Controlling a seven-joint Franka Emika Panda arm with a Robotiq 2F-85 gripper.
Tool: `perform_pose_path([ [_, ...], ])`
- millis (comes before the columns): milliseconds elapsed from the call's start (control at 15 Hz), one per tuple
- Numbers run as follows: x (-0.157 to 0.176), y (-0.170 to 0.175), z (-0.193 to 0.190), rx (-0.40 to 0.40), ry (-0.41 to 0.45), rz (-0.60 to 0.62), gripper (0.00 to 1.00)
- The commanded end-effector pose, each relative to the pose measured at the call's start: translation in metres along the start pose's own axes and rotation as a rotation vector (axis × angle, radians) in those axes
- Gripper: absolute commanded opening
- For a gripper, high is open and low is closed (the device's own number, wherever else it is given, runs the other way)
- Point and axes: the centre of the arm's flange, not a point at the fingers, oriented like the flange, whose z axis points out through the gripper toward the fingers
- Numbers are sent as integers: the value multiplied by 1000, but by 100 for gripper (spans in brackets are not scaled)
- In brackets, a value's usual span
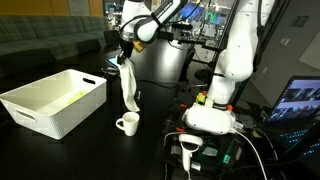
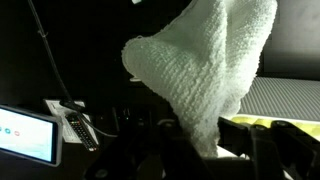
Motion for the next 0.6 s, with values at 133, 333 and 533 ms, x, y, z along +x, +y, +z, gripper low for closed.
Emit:
perform_pose_path([
  [133, 10, -18, -62, -28, 77, 75, 4],
  [333, 33, -38, -89, -11, 114, 116, 4],
  [533, 54, -55, -118, -10, 151, 169, 4],
])
